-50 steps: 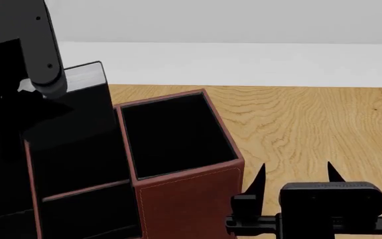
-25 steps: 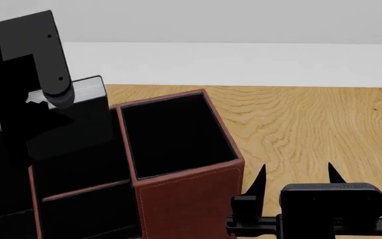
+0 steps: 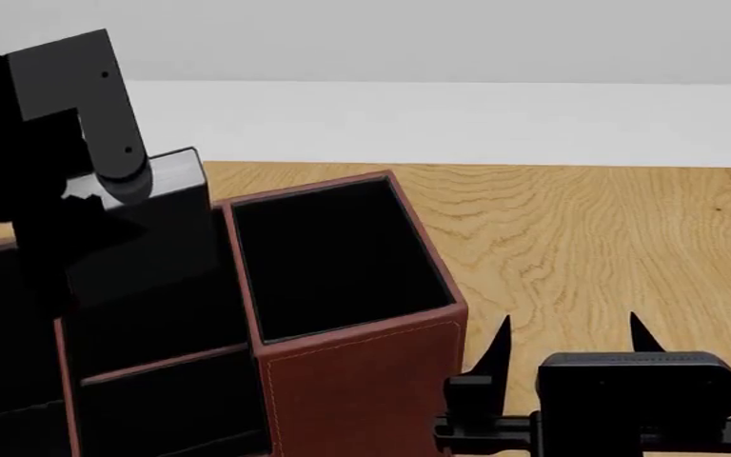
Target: Pick up the book and place it in the front compartment of the caddy.
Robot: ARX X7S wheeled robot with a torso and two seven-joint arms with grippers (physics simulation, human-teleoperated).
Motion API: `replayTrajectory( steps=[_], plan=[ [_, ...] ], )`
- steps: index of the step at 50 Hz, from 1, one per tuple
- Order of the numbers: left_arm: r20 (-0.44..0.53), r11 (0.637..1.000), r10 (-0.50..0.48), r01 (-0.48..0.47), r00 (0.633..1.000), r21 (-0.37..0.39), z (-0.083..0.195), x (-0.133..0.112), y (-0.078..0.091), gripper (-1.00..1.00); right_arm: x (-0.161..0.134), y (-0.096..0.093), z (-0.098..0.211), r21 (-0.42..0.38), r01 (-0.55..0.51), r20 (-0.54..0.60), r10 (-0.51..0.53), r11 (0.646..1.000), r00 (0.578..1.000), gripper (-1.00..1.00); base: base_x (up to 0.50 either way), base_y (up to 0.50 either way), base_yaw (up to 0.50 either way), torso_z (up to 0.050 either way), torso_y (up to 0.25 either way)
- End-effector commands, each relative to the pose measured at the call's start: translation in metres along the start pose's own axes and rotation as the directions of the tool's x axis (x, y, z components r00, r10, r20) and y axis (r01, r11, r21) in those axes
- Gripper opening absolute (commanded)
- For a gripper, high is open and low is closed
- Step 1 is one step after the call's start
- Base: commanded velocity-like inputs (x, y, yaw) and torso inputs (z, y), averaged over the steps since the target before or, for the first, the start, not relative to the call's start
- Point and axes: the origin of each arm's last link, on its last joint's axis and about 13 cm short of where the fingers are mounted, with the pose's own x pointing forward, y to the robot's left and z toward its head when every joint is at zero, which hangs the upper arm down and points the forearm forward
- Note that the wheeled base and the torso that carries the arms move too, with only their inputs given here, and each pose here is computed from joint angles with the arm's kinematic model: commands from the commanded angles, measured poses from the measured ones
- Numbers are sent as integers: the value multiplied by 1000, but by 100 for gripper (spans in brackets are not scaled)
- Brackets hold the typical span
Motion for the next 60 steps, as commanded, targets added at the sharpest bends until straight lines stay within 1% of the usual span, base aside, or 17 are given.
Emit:
replayTrajectory(
  steps=[1,14,25,35,36,38,39,48,60],
  plan=[
    [21,1000,16,-16,1000,6,7,-1,2,-100,3,-2,2,8,12,11,-12,1000,1000,100,0,0,0,0,0],
    [-10,1000,-10,10,1000,-12,-1,11,0,-100,3,-3,3,5,12,13,-12,1000,1000,100,0,0,0,0,2],
    [-19,1000,-19,19,1000,-3,-1,18,0,-100,3,-3,3,5,14,13,-14,1000,1000,100,0,0,0,1,1],
    [0,1000,-13,13,1000,2,1,27,5,-100,2,-4,1,4,19,8,-19,1000,1000,100,0,0,0,0,2],
    [13,1000,-15,16,1000,-11,1,28,6,-100,2,-4,1,4,19,7,-19,1000,1000,100,0,0,0,0,0],
    [17,1000,-9,9,1000,-5,1,31,8,-100,1,-4,2,3,20,7,-20,1000,1000,100,0,0,0,0,0],
    [27,1000,-16,16,1000,-14,1,32,9,-100,1,-4,2,3,20,7,-20,1000,1000,100,0,0,0,0,0],
    [44,1000,-9,10,999,-25,-1,44,14,-100,2,-5,2,-1,23,3,-23,1000,1000,100,0,0,0,0,1],
    [40,999,-18,19,999,-39,-6,60,16,-100,2,-6,1,-5,29,-2,-29,1000,1000,100,2,-1,-4,0,1]
  ],
)
